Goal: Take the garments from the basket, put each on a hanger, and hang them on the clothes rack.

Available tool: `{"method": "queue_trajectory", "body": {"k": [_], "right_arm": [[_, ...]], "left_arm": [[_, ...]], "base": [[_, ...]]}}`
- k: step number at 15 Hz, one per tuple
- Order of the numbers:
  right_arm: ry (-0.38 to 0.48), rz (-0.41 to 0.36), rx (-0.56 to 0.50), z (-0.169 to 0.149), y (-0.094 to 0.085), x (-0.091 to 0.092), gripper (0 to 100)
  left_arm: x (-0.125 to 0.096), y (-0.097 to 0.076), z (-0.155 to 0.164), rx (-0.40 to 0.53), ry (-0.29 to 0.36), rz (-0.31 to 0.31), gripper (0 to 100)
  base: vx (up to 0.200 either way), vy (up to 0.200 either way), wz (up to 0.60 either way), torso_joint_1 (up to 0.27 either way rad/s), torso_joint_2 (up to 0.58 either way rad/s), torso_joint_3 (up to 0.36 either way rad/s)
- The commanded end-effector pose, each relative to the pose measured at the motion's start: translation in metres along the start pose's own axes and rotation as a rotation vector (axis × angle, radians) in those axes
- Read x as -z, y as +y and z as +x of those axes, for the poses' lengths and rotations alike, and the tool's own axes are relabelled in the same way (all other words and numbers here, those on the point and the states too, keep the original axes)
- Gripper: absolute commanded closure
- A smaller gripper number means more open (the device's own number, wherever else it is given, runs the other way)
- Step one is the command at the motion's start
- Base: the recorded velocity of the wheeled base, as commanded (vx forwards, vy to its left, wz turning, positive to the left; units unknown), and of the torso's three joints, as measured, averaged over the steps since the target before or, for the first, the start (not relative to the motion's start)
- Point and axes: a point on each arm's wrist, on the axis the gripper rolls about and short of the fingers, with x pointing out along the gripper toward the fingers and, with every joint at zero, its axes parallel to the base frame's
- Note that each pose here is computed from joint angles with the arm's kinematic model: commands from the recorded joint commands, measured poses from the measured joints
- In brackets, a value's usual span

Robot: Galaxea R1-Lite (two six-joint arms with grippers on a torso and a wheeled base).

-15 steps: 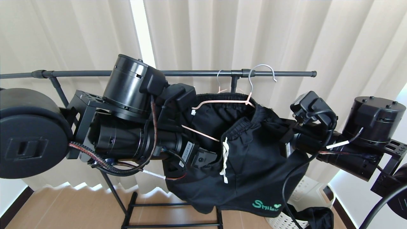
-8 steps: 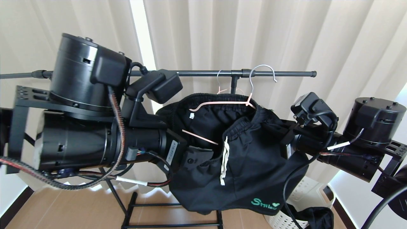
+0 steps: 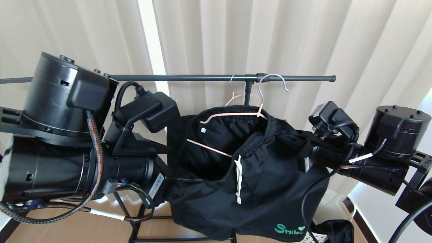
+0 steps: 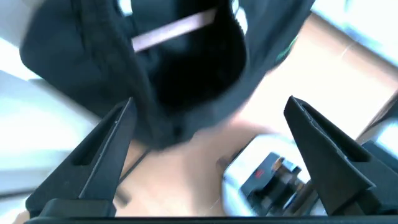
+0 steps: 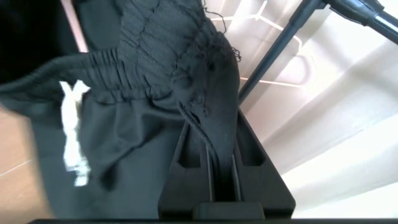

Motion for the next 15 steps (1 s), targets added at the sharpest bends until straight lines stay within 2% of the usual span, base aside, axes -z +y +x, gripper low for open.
{"method": "queue_trajectory", "body": {"k": [1,3,5,6,7,9,11,13,14,15], "right_arm": [[0.001,0.000,-0.002,0.000,0.001,0.000,100],[0.001,0.000,-0.003,-0.002,0.001,0.001,100],[-0.006,0.000,-0.004,-0.003,0.000,-0.001,100],[-0.012,-0.001,-0.021,-0.003,0.001,-0.001,100],[-0.016,-0.001,-0.041,-0.003,0.001,0.000,100],[-0.020,0.002,-0.064,-0.004,0.003,0.001,100],[-0.049,0.003,-0.128,-0.008,0.003,-0.001,100],[-0.068,0.004,-0.173,-0.014,0.002,-0.001,100],[-0.076,0.004,-0.194,-0.016,0.002,0.000,100],[-0.095,0.006,-0.241,-0.020,0.003,-0.001,100]], "left_arm": [[0.002,-0.003,0.009,-0.008,0.049,0.035,0],[0.002,0.000,0.007,-0.018,0.042,0.040,0],[0.003,0.008,-0.019,-0.054,-0.020,0.041,0],[0.008,0.027,-0.033,-0.129,-0.037,0.086,0],[0.012,0.040,-0.042,-0.148,-0.053,0.118,0],[0.020,0.059,-0.055,-0.124,-0.095,0.177,0],[0.031,0.072,-0.055,-0.166,-0.113,0.247,0],[0.045,0.076,-0.044,-0.153,-0.153,0.336,0],[0.053,0.078,-0.039,-0.155,-0.167,0.403,0],[0.067,0.079,-0.032,-0.152,-0.188,0.514,0]], "base": [[0.000,0.000,0.00,0.000,0.00,0.000],[0.000,0.000,0.00,0.000,0.00,0.000],[0.000,0.000,0.00,0.000,0.00,0.000],[0.000,0.000,0.00,0.000,0.00,0.000],[0.000,0.000,0.00,0.000,0.00,0.000],[0.000,0.000,0.00,0.000,0.00,0.000],[0.000,0.000,0.00,0.000,0.00,0.000],[0.000,0.000,0.00,0.000,0.00,0.000],[0.000,0.000,0.00,0.000,0.00,0.000],[0.000,0.000,0.00,0.000,0.00,0.000]]}}
